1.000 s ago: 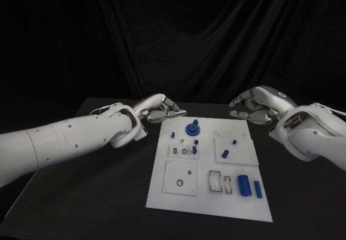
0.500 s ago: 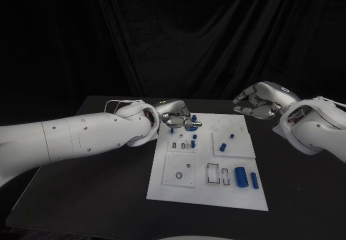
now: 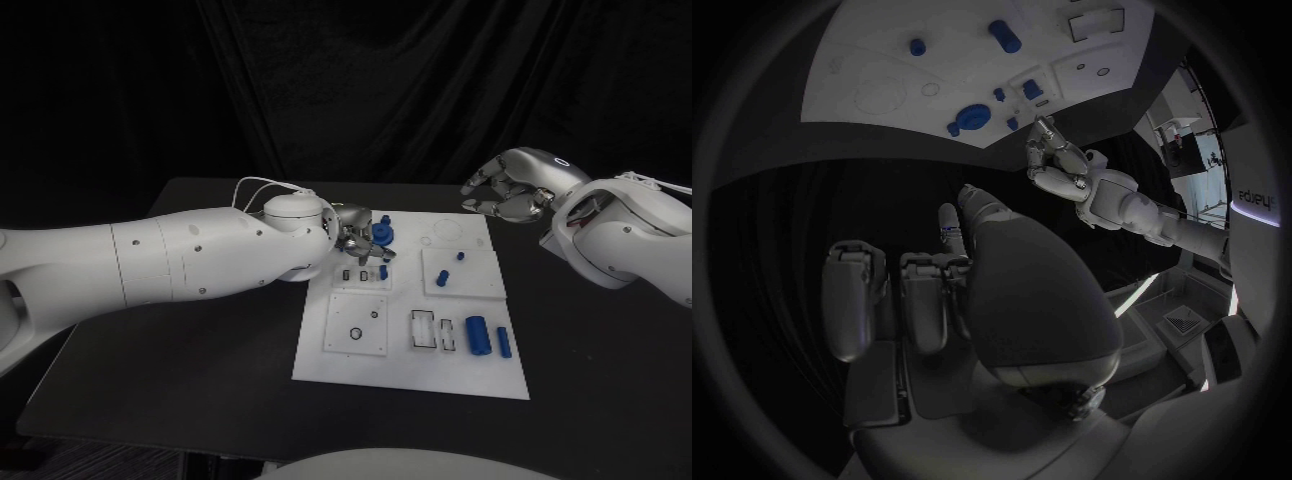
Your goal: Assemble the parts on the task board
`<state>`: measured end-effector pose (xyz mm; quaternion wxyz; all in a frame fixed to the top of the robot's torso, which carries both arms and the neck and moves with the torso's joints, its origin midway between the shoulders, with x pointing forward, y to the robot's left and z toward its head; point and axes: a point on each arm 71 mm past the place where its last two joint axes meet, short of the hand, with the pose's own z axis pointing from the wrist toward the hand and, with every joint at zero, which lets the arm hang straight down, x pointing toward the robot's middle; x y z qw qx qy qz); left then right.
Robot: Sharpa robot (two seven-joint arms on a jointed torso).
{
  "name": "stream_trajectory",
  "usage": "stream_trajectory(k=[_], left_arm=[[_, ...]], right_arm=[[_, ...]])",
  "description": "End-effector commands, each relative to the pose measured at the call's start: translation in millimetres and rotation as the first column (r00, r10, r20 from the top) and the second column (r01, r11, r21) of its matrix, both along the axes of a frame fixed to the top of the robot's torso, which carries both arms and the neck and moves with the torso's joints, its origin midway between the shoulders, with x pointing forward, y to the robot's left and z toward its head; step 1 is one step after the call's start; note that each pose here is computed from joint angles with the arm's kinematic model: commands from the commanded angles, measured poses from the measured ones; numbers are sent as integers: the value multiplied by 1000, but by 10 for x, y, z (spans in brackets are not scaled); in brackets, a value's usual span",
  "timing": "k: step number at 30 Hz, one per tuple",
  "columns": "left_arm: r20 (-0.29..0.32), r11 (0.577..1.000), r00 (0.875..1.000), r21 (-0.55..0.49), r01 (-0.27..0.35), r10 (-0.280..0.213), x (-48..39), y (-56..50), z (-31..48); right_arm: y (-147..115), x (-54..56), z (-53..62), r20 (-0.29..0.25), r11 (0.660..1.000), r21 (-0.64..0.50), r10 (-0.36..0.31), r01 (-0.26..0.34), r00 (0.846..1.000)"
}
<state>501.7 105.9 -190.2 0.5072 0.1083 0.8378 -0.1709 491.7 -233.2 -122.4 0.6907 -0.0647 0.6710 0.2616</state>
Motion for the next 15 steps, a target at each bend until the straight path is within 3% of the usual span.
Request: stream_trajectory(k=[1,7,15], left_arm=[[-41,993,997,96,-68,73,1,14,-39],[-69,994,994,75,-77,82,-7,-64,-59],[-45,998,997,-2,-61,61,-28,-166,-49]], right_arm=[[-20,10,-45,-29,1000,-14,-28,28,999],[-21,15,-78,-35,999,-16,-31,30,999],[-21,14,-103,-41,999,-17,-33,32,999]])
